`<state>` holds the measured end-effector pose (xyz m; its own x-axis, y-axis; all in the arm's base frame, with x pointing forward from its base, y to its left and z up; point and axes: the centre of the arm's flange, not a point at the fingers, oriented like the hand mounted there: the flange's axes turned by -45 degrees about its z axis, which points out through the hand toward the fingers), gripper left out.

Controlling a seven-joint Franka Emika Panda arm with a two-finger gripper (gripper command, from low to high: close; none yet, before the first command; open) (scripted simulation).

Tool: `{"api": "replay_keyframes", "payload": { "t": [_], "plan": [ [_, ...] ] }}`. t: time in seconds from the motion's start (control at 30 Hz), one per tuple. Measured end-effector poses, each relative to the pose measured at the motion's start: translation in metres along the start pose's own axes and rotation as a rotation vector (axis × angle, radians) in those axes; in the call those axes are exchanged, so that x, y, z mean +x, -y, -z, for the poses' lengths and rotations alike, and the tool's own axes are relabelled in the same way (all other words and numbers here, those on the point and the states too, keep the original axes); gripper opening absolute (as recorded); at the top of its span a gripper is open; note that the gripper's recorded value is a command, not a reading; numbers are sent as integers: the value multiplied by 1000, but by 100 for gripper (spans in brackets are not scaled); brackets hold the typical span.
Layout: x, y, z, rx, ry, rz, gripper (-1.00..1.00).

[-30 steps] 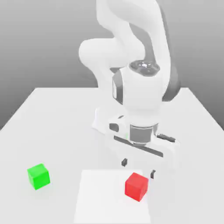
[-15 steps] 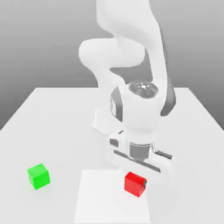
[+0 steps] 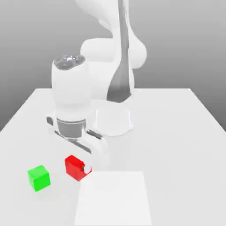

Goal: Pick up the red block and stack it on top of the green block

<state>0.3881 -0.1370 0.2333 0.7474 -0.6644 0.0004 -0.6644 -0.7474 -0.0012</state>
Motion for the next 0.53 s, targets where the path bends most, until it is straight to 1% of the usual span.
{"api": "replay_keyframes", "payload": {
  "t": [0.23, 0.3, 0.4, 0.43, 0.53],
  "plan": [
    [29, -100, 11, 0, 0, -49, -100],
    [32, -114, -3, 0, 0, -63, -100],
    [31, -104, -34, 0, 0, -33, -100],
    [30, -103, -45, -1, 0, -32, 100],
    [30, -103, -45, -1, 0, -32, 100]
  ]
}}
